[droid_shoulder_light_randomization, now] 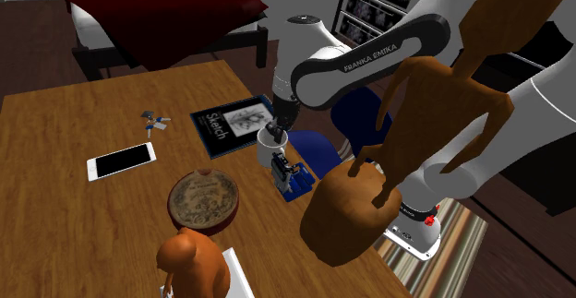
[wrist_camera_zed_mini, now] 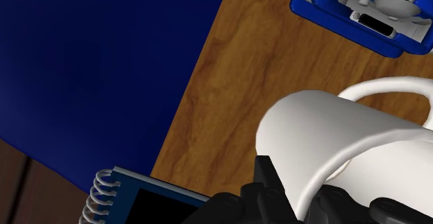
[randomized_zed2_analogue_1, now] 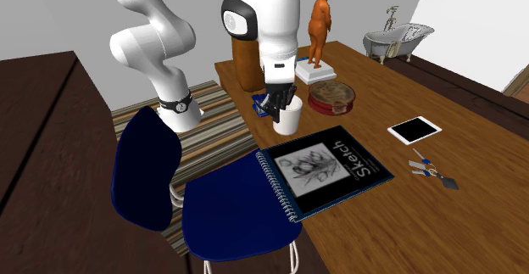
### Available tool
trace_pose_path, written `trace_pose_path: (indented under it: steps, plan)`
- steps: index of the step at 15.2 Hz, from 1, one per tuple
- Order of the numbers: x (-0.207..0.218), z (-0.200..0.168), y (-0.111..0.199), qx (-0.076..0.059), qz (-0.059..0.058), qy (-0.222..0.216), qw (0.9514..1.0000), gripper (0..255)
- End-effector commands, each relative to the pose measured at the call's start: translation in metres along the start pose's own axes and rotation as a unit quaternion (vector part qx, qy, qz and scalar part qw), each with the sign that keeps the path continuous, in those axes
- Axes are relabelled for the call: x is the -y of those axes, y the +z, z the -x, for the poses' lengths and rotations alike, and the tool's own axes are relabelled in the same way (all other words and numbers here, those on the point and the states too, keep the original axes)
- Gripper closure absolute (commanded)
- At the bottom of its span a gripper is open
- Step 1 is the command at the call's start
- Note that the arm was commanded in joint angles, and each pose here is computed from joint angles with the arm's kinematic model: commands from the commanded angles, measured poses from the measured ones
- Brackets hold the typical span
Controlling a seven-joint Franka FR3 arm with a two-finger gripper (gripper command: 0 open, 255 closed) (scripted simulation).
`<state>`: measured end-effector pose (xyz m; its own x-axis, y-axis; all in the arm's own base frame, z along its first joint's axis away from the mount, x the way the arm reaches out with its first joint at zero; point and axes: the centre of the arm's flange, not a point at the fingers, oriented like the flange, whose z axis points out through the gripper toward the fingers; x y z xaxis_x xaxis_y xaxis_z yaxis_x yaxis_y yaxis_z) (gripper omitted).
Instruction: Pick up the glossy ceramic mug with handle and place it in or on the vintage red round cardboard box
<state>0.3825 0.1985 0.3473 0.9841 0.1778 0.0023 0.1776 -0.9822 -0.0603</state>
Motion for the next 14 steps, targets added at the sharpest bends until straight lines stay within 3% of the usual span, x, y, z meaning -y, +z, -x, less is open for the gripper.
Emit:
trace_pose_path:
  steps: [1, 14]
  plan:
    - [0.0, 0.0, 0.0, 0.0, 0.0, 0.0, 1.0, 255]
    - [0.004, 0.0, -0.069, 0.0, 0.0, 0.0, 1.0, 255]
